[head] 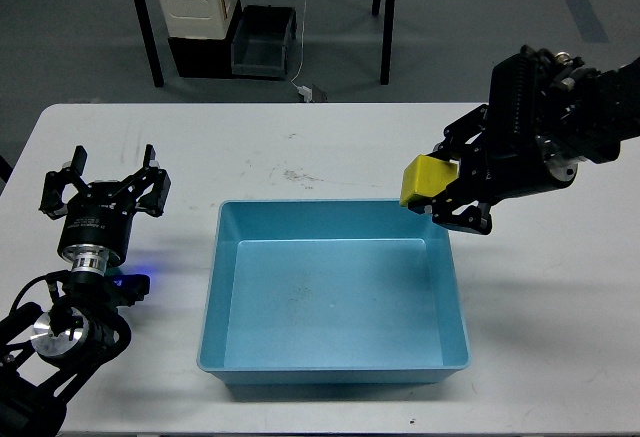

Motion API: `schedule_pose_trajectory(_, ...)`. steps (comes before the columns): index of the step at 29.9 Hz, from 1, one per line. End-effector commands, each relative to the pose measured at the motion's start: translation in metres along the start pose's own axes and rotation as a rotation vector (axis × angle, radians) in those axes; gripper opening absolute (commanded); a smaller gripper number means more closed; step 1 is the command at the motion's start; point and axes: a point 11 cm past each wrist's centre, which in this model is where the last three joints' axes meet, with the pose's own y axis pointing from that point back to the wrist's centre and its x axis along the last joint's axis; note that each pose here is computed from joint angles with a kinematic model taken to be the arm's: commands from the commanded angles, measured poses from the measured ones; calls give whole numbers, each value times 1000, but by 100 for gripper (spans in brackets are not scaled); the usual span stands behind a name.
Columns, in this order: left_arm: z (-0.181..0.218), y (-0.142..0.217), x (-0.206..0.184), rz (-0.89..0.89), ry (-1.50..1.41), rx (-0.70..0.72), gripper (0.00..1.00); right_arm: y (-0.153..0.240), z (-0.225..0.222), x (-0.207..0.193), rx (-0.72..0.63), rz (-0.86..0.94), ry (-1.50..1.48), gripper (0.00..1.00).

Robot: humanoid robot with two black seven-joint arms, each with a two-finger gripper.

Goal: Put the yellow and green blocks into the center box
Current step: 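Lift the yellow cube and carry it over the blue box, then release the yellow cube into the box and raise the right gripper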

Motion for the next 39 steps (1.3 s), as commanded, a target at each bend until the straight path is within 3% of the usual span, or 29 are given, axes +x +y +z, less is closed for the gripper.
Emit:
schedule_pose_trajectory(1, 0, -1, 0, 2, -1, -2, 100, -30, -14, 11, 69, -16, 24, 8)
schedule_pose_trajectory(8, 4, -3, -4, -12, 1, -12, 100, -94, -24, -8, 132, -85, -43, 9)
schedule_pose_trajectory(18, 6, -3, -4, -14, -6, -12, 100, -134, -57, -22, 217, -89, -104, 13)
schedule_pose_trajectory(20, 6, -3, -4, -14, -6, -11, 100, -135, -56, -26, 213, -86, -119, 20)
schedule_pose_trajectory(22, 6, -2, -4, -17, -7, -9, 100, -136, -55, -25, 211, -68, -140, 34)
schedule_pose_trajectory(25, 7, -2, -6, -27, -4, -10, 100, -138, -59, -20, 224, -15, -200, 94)
schedule_pose_trajectory(26, 8, -2, -6, -28, -7, -10, 100, -136, -58, -19, 228, 6, -236, 100)
schedule_pose_trajectory(36, 41, -9, -25, -74, -196, 24, 100, -121, -41, -16, 206, 122, -368, 100)
schedule_pose_trajectory(39, 58, -10, -33, -82, -318, 43, 100, -120, -37, -5, 178, 276, -384, 100)
